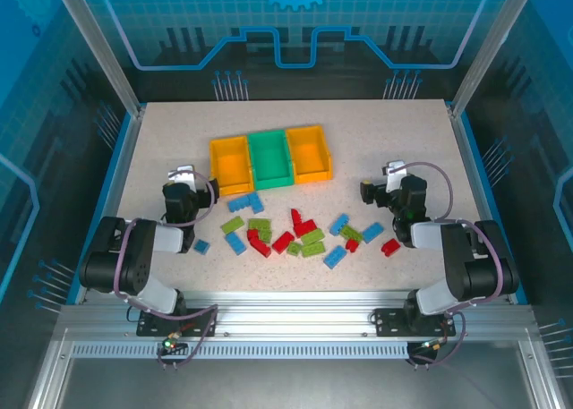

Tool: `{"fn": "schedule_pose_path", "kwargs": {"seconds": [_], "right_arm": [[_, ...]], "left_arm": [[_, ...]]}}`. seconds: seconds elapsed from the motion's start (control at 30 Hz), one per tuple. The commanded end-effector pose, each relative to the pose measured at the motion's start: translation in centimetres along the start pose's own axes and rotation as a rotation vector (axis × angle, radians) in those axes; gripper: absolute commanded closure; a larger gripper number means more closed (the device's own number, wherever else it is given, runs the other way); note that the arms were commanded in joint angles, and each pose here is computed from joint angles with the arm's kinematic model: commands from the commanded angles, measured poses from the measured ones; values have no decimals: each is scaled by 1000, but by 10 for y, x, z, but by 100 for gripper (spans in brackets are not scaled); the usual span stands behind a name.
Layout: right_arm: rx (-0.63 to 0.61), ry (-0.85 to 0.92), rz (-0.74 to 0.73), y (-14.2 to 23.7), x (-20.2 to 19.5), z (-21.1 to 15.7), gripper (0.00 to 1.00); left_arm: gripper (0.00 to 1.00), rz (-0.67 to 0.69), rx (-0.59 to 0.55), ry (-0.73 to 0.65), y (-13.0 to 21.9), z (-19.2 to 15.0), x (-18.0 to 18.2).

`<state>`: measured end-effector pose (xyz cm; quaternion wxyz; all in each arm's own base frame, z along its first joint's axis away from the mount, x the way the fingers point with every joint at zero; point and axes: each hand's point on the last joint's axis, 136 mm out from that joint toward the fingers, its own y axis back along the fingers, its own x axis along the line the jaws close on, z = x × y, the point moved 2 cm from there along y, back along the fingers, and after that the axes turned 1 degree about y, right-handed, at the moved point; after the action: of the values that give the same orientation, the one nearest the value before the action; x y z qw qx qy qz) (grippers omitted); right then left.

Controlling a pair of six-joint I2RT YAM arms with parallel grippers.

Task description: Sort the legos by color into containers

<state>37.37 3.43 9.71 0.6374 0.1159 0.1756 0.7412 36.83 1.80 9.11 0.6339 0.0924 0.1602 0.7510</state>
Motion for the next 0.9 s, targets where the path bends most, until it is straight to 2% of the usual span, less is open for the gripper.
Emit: {"fn": "schedule_pose_path", "kwargs": {"seconds": [0.0, 0.87], "right_arm": [[-13, 7, -2, -3, -4, 6, 0], [-6, 6, 3, -3, -4, 9, 0]], "left_arm": [[1, -34, -36, 8, -3, 12, -8], [1, -34, -40, 8, -2, 13, -8]]}}
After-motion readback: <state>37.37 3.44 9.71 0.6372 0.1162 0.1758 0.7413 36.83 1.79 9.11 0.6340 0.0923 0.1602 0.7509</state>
